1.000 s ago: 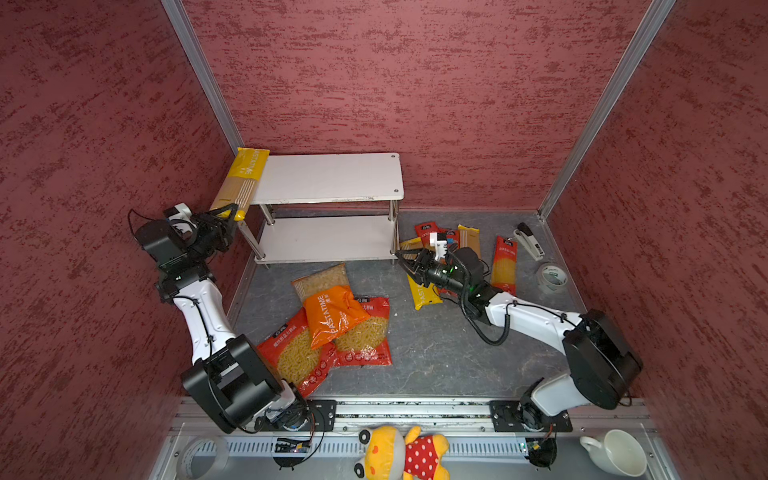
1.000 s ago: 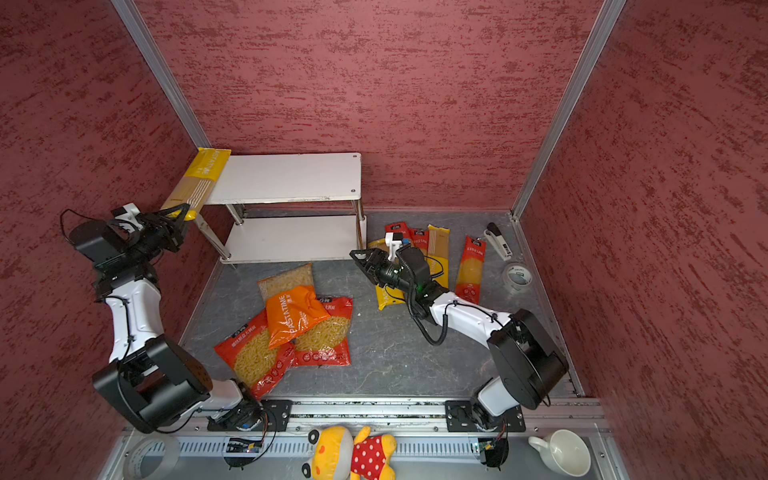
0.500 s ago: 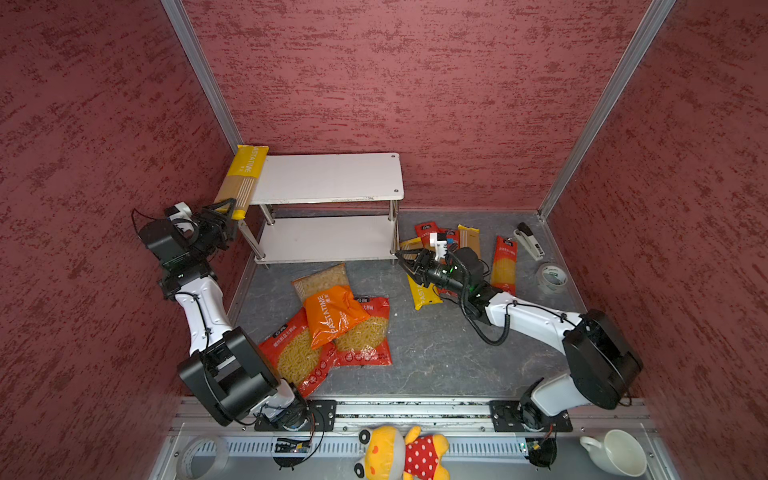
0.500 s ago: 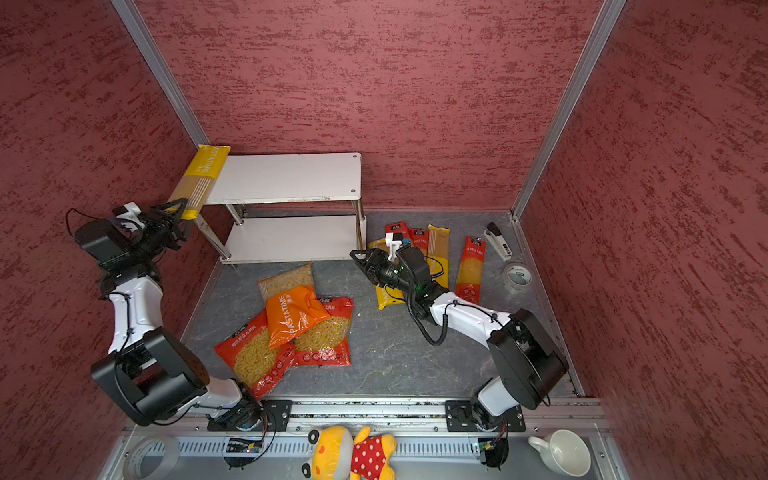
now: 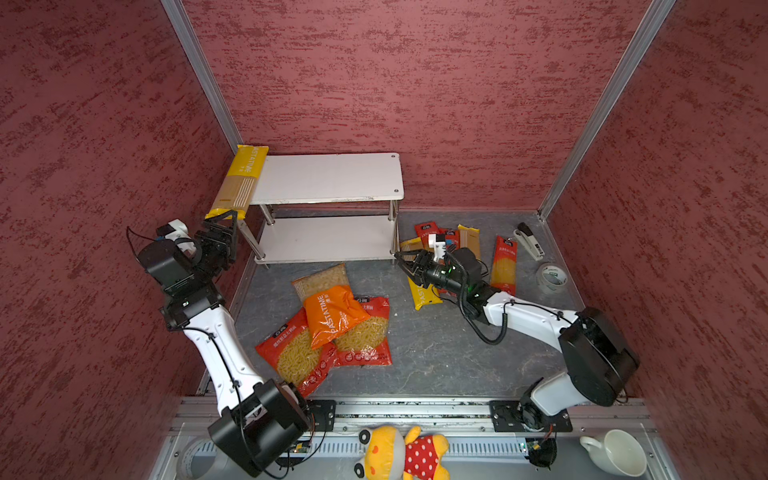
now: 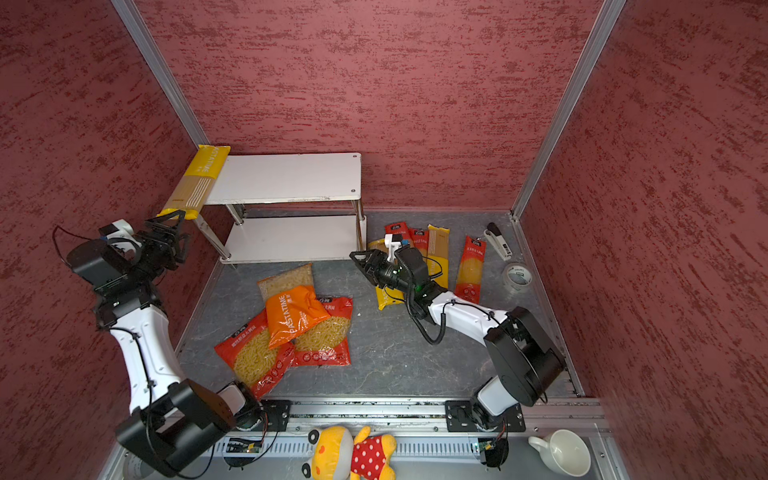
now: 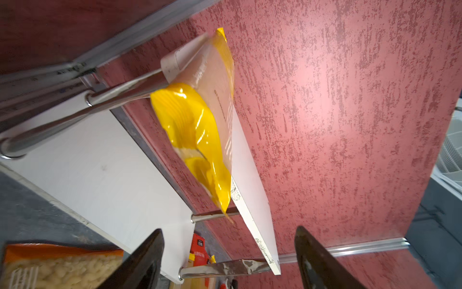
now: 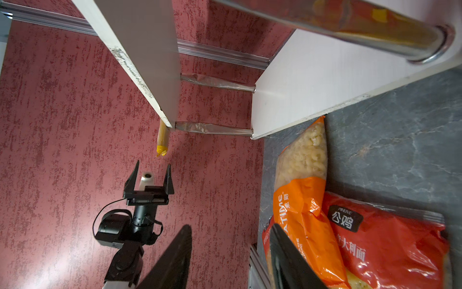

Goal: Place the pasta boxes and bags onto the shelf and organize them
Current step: 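Open the left gripper to drop the pack onto the top shelf, then withdraw the left gripper while the right gripper grasps another yellow pack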

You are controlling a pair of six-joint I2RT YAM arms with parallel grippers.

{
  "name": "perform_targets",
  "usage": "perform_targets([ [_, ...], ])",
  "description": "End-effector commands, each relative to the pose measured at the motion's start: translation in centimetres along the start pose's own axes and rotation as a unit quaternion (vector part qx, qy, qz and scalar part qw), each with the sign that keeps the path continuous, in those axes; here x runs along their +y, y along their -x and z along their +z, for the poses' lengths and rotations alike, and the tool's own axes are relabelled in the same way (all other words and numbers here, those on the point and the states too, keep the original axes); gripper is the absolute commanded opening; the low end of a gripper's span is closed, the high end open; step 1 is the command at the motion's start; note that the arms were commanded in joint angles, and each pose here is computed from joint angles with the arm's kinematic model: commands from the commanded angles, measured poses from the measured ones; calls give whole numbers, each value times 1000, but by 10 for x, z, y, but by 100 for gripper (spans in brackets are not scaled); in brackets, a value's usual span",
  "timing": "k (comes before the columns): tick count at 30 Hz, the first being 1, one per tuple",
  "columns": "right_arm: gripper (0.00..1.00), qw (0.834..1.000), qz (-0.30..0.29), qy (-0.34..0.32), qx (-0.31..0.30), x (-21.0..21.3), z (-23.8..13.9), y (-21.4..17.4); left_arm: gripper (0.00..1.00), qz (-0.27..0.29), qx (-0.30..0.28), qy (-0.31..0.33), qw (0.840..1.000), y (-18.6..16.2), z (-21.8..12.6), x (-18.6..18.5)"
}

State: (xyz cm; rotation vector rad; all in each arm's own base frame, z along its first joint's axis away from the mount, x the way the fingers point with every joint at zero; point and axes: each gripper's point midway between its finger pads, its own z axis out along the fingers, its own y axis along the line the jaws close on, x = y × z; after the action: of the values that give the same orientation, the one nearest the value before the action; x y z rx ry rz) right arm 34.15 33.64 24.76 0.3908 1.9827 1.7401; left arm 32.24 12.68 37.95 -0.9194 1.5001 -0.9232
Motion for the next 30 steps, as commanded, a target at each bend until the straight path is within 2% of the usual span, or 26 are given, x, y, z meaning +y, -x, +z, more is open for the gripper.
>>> perform_targets([
  [1,52,1000,-4,5,-2,5,5,3,81,65,-10,86,994,-12,-22,12],
  [4,52,1000,-8,-7,-3,-2,6,4,81,112,3,90,990,-38,-26,-1],
  [7,52,1000,-7,-18,-7,-12,7,10,81,152,55,64,985,-82,-18,-18],
  [14,52,998,-3,-64,-20,-46,-6,25,81,252,174,-9,952,-207,2,-48],
  [17,52,995,-7,-96,-29,-64,-21,29,81,282,209,-27,936,-256,6,-46],
  [21,52,990,-25,-135,-43,-86,-45,34,81,299,227,-78,924,-312,6,-45],
  [24,53,980,-72,-187,-17,-104,-56,30,82,312,243,-99,913,-354,4,-35],
  [28,52,950,-156,-268,39,-128,-67,24,82,316,294,-95,897,-412,4,-10],
  [30,49,940,-180,-283,64,-135,-72,20,81,320,310,-88,891,-438,2,4],
])
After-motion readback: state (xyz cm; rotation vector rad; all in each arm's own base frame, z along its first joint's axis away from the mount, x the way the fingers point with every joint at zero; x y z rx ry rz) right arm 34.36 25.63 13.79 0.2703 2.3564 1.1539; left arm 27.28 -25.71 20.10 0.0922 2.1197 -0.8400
